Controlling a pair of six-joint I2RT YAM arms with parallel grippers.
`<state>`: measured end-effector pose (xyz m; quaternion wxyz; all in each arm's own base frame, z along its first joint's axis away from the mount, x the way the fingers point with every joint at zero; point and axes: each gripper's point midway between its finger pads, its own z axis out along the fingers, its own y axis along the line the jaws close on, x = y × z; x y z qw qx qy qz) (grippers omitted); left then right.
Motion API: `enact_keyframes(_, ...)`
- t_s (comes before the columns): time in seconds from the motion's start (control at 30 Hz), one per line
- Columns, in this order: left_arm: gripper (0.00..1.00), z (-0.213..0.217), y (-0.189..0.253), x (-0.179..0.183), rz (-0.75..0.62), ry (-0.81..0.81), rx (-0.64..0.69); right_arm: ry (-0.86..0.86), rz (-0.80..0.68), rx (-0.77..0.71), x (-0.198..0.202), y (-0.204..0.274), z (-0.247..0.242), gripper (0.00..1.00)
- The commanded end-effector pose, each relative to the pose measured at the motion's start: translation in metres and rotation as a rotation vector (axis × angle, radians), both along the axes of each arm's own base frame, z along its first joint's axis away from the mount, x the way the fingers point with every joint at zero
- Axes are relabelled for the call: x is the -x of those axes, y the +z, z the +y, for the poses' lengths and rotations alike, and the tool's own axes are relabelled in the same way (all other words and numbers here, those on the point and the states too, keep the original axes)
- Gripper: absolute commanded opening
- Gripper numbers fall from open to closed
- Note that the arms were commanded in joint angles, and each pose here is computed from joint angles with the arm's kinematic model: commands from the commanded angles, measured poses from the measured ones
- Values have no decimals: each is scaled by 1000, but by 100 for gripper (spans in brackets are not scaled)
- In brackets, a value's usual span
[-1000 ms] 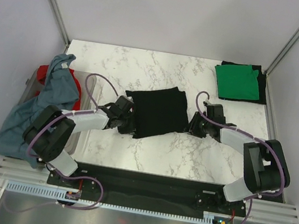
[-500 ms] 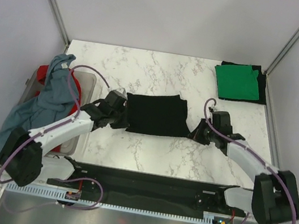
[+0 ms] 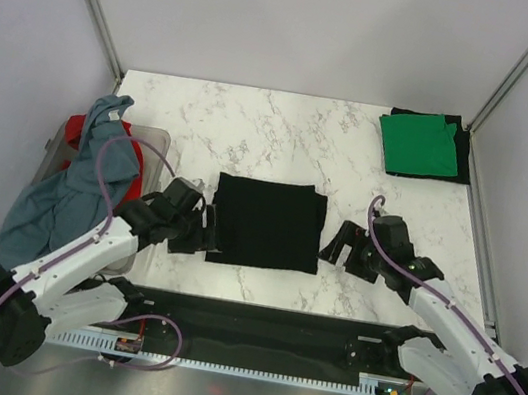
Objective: Fold and stack the t-shirts
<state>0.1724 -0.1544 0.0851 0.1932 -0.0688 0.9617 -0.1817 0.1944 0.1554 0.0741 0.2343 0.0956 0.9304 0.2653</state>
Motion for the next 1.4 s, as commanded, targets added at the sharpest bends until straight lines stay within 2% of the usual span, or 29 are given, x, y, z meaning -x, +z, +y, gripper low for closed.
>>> enact_keyframes(0.0,79,-4,57,-2,-118,-58,61,-17,-82,48,-32,32,1,98)
enact_keyframes(0.1,79,7,83,-5,-240,-90,30,18,-88,75,-57,35,10,98)
enact_keyframes(0.2,80,20,90,-8,-313,-77,-6,45,-106,91,-88,35,21,98)
enact_keyframes(0.43,80,25,113,-8,-463,-52,54,97,-65,147,-151,5,43,98)
enact_keyframes(0.7,80,28,114,-8,-478,-37,50,145,-18,168,-186,-36,59,96)
enact_keyframes(0.8,80,28,113,-8,-472,-39,48,172,-18,138,-188,-41,68,81)
enact_keyframes(0.83,80,28,113,-8,-472,-38,48,177,-27,125,-190,-41,70,74)
enact_keyframes(0.87,80,28,113,-9,-471,-37,47,184,-26,115,-189,-41,72,59)
enact_keyframes(0.93,79,28,113,-9,-472,-36,47,197,-27,95,-188,-43,75,49)
enact_keyframes(0.97,79,29,113,-9,-474,-35,44,203,-29,86,-188,-44,77,37)
enact_keyframes(1.03,80,30,113,-10,-476,-30,39,240,-30,52,-185,-46,83,23)
enact_keyframes(1.07,80,30,115,-11,-482,-31,37,244,-30,40,-187,-46,81,2)
enact_keyframes(1.2,80,36,127,-16,-542,-31,9,249,-78,44,-200,-17,73,0)
enact_keyframes(1.3,80,42,123,-20,-544,5,-20,214,-150,162,-219,19,50,0)
enact_keyframes(1.33,80,43,122,-21,-541,7,-25,211,-134,213,-217,22,40,0)
enact_keyframes(1.37,79,42,122,-21,-540,3,-25,190,-188,281,-232,42,29,0)
